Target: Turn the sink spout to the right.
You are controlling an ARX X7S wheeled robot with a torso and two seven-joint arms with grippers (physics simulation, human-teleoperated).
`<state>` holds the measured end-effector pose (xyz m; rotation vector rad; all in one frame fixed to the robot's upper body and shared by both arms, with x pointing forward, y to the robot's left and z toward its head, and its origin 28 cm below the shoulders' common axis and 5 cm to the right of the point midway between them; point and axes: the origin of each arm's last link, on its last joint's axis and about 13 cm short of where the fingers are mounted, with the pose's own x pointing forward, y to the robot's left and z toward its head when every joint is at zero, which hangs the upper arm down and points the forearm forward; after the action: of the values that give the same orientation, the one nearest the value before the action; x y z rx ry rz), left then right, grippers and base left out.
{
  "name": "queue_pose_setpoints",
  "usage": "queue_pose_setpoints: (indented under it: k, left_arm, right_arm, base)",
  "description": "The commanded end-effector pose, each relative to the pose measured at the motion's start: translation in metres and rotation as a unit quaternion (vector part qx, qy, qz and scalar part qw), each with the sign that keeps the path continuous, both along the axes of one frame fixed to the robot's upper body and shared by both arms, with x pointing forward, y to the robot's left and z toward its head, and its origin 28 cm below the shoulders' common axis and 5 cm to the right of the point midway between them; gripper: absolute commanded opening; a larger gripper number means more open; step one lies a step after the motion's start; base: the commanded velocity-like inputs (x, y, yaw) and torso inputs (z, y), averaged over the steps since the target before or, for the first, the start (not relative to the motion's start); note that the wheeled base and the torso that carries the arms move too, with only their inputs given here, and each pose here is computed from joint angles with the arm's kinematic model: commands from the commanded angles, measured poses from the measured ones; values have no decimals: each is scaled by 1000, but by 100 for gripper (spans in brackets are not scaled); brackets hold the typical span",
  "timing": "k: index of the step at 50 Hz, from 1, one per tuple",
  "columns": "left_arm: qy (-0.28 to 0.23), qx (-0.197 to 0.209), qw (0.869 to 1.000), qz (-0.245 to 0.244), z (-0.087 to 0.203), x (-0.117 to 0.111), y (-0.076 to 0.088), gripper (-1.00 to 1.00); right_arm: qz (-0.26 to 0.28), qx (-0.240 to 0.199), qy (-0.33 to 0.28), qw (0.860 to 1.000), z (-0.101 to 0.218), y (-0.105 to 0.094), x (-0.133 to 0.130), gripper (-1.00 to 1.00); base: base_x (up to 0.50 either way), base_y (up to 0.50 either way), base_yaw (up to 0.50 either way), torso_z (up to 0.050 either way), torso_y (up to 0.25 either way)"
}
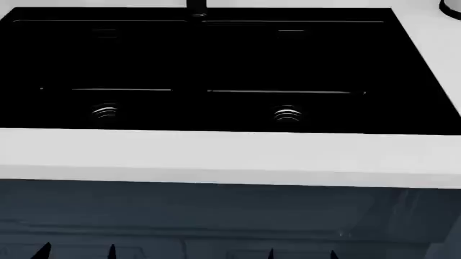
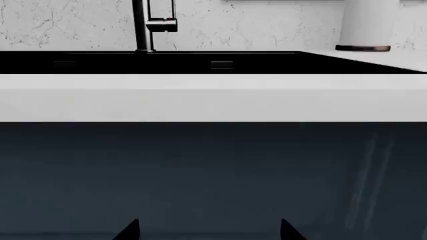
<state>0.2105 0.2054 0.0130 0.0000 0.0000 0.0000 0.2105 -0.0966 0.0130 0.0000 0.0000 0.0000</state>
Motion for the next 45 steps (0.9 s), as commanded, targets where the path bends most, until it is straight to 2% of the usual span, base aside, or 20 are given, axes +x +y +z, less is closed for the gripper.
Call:
queue_pose_setpoints:
  k: [1, 11, 15, 17, 18, 28, 45]
  left_arm:
    - [0, 0, 1000, 6, 0, 0, 2, 100]
    - [-3, 1, 1000, -7, 0, -2, -1, 100]
    - [-13, -4, 1000, -8, 2, -3, 0, 100]
    - [-18, -20, 999, -28, 3, -4, 0, 100]
    - [-34, -20, 999, -33, 4, -5, -1, 100]
    - [-32, 0, 999, -44, 3, -6, -2, 100]
    - [-37, 2, 998, -45, 3, -7, -2, 100]
  right_arm:
    - [0, 0, 0, 1000, 0, 0, 0, 100]
    - [-3, -2, 1, 1000, -1, 0, 1, 100]
    - [-4, -3, 2, 1000, -1, 0, 1, 100]
    - [-4, -3, 3, 1000, -1, 0, 1, 100]
    - [-3, -3, 3, 1000, -1, 0, 1, 100]
    - [-4, -3, 4, 1000, -1, 0, 1, 100]
    - [-6, -3, 3, 1000, -1, 0, 0, 100]
  base:
    - [0, 0, 0, 0, 0]
    - [0, 0, 0, 0, 0]
    - [0, 0, 0, 0, 0]
    - [0, 0, 0, 12, 0]
    - [0, 0, 0, 50, 0]
    - [0, 0, 0, 50, 0]
    - [0, 0, 0, 50, 0]
